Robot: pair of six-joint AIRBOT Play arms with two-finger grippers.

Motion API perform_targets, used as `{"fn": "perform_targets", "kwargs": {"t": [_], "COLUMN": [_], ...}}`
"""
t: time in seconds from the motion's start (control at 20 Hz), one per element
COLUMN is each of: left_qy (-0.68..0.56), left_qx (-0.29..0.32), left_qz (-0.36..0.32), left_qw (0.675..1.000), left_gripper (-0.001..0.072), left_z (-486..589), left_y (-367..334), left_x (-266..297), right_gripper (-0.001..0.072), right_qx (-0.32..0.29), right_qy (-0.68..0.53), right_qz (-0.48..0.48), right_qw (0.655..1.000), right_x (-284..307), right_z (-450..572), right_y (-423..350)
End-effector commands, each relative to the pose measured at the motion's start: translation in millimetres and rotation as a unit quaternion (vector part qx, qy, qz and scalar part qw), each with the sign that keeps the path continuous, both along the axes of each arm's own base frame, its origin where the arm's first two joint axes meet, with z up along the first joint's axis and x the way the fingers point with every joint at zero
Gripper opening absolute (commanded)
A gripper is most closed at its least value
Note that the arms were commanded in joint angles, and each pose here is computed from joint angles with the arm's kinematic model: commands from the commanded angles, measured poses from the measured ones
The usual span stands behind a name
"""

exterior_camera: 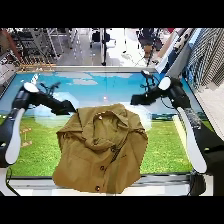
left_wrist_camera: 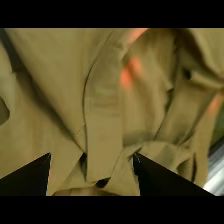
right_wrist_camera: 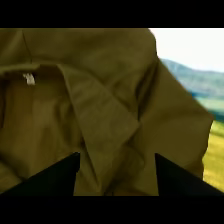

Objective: Fold the clothes and pants, and hang the long-sleeved shirts on hangers.

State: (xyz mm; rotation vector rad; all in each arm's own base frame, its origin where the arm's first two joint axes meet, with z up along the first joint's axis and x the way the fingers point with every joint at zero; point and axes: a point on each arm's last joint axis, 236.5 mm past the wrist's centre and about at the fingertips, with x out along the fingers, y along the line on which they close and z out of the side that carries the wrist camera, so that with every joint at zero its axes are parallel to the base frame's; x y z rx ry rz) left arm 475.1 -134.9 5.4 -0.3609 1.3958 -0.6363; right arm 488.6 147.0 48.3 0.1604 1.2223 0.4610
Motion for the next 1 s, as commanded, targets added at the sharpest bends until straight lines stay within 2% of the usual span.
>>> {"fn": "perform_targets", "kwargs": {"t": [0.0,0.05,0.1,0.15,0.25,0.35,0.45,0.5,0.55,0.6,0.65,0.7,0.85,0.95], "left_qy": [0.053,0.047,0.034,0.022,-0.024,-0.062,-0.077,-0.076,-0.075,-0.073,-0.069,-0.071,-0.138,-0.199], "left_qx": [0.116,0.142,0.159,0.158,0.154,0.145,0.148,0.166,0.191,0.214,0.224,0.226,0.221,0.191], "left_qz": [-0.054,-0.073,-0.086,-0.093,-0.091,-0.06,-0.015,0.004,0.013,0.016,0.014,0.006,-0.043,-0.065], "left_qw": [0.99,0.986,0.983,0.983,0.984,0.986,0.986,0.983,0.979,0.974,0.972,0.971,0.965,0.959], "left_gripper": [0.0551,0.0603,0.0607,0.0636,0.0646,0.0647,0.0635,0.0545,0.0364,0.0229,0.0122,0.0018,0.0016,0.0016], "left_z": [-46,-58,-67,-70,-74,-77,-86,-95,-103,-110,-112,-107,-50,22], "left_y": [-26,-35,-46,-60,-85,-102,-106,-98,-86,-75,-69,-67,-67,-72], "left_x": [-39,-45,-47,-46,-32,-11,7,13,16,17,16,15,24,25], "right_gripper": [0.0523,0.0526,0.0548,0.0606,0.061,0.0637,0.0616,0.0543,0.0388,0.0106,0.0031,0.0031,0.003,0.003], "right_qx": [0.029,0.042,0.053,0.065,0.067,0.067,0.06,0.052,0.034,0.017,0.008,0.003,-0.046,-0.069], "right_qy": [0.144,0.155,0.15,0.141,0.118,0.095,0.088,0.099,0.11,0.112,0.104,0.098,0.038,-0.026], "right_qz": [0.005,0.006,0.004,-0.008,-0.024,-0.031,-0.034,-0.036,-0.036,-0.033,-0.03,-0.021,0.028,0.029], "right_qw": [0.989,0.987,0.987,0.988,0.99,0.993,0.994,0.993,0.993,0.993,0.994,0.995,0.998,0.997], "right_x": [-80,-96,-103,-102,-92,-78,-73,-76,-80,-82,-80,-80,-73,-71], "right_z": [-35,-49,-61,-73,-93,-105,-119,-129,-141,-147,-145,-135,-51,33], "right_y": [-8,2,10,19,31,44,56,57,55,51,49,47,31,15]}}
